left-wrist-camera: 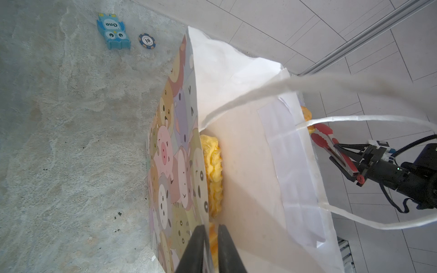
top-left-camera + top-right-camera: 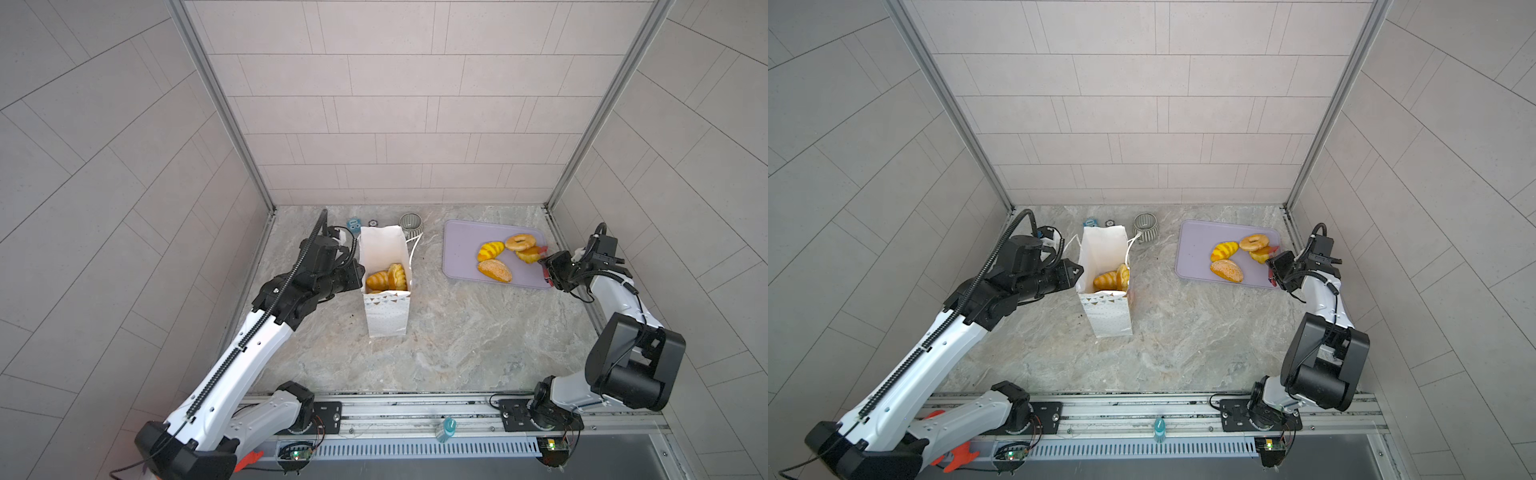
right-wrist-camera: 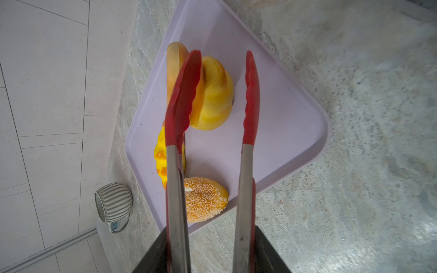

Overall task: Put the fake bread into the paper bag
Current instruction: 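Close the tongs on the yellow flat bread beside the ring bread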

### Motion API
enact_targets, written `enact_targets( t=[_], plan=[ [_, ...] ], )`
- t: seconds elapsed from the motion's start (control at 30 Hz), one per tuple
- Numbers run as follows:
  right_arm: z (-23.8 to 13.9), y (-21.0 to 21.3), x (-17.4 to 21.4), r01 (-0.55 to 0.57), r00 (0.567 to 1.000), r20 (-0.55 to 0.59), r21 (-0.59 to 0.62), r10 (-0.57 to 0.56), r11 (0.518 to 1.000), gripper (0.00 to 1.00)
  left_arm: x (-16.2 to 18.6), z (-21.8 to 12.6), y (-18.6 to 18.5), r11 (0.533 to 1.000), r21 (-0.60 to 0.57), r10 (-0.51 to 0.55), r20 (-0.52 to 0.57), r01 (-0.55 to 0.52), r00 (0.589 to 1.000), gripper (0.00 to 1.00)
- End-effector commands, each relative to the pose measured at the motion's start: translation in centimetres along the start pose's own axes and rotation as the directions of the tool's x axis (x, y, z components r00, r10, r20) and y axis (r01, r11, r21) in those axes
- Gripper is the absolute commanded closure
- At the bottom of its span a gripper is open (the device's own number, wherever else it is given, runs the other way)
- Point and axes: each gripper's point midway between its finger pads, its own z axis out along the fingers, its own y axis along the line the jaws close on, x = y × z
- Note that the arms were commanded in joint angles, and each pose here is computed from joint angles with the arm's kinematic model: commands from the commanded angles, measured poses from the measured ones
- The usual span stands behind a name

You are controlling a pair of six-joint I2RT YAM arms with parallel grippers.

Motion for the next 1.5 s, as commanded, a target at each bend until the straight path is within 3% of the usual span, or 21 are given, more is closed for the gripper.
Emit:
enact_targets(
  t=[0.0,0.53,1.3,1.47],
  plan=[
    [-0.2,1.3,-1.0,0.026,1.000,0.015,-0.036,-0.025,0.999,0.49,-0.1,0.2,0.0,1.000,0.013,0.008,0.002,-0.008,1.000,0.82],
    [-0.6,2.7,-1.3,0.048,0.999,0.022,-0.091,-0.047,0.995,0.48,0.4,0.8,0.5,1.000,0.013,-0.013,-0.012,0.013,1.000,0.82],
    [2.1,0.7,-0.8,0.009,1.000,-0.025,-0.062,-0.010,0.998,0.47,0.4,0.6,0.5,1.000,0.007,-0.013,-0.016,0.013,1.000,0.82],
    [2.3,0.8,-1.0,0.004,1.000,-0.025,-0.067,-0.006,0.998,0.53,0.4,0.6,0.6,1.000,0.002,-0.013,-0.016,0.014,1.000,0.82]
  ],
)
